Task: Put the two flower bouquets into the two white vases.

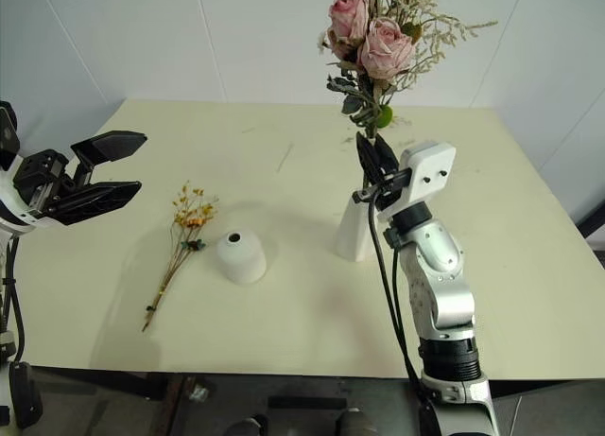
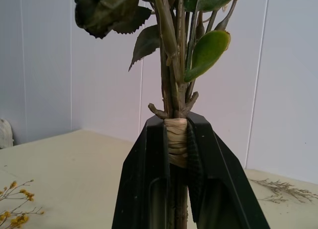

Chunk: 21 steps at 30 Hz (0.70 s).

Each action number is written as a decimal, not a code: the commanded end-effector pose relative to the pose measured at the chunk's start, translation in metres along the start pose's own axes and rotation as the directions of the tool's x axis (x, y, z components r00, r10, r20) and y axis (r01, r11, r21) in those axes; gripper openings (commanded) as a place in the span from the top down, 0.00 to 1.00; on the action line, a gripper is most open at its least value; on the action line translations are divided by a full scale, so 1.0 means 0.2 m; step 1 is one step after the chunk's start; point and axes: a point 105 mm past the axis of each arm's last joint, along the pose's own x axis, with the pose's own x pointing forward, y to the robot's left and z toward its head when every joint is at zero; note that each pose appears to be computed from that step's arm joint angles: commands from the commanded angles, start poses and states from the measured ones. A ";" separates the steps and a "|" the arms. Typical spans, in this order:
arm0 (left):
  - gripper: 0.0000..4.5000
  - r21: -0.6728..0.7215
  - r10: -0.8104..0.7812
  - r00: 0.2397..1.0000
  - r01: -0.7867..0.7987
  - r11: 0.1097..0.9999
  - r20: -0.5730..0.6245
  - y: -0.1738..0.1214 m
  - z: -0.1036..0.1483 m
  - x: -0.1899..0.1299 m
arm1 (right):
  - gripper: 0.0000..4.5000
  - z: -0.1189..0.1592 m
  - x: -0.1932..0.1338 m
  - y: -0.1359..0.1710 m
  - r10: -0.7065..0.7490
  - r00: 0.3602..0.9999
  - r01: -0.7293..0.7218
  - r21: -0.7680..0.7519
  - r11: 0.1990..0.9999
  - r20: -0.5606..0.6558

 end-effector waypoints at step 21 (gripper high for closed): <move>0.00 0.039 -0.006 1.000 0.005 0.999 0.022 -0.01 0.04 0.00 | 0.97 0.06 0.02 -0.09 -0.026 0.999 0.027 -0.045 0.999 0.022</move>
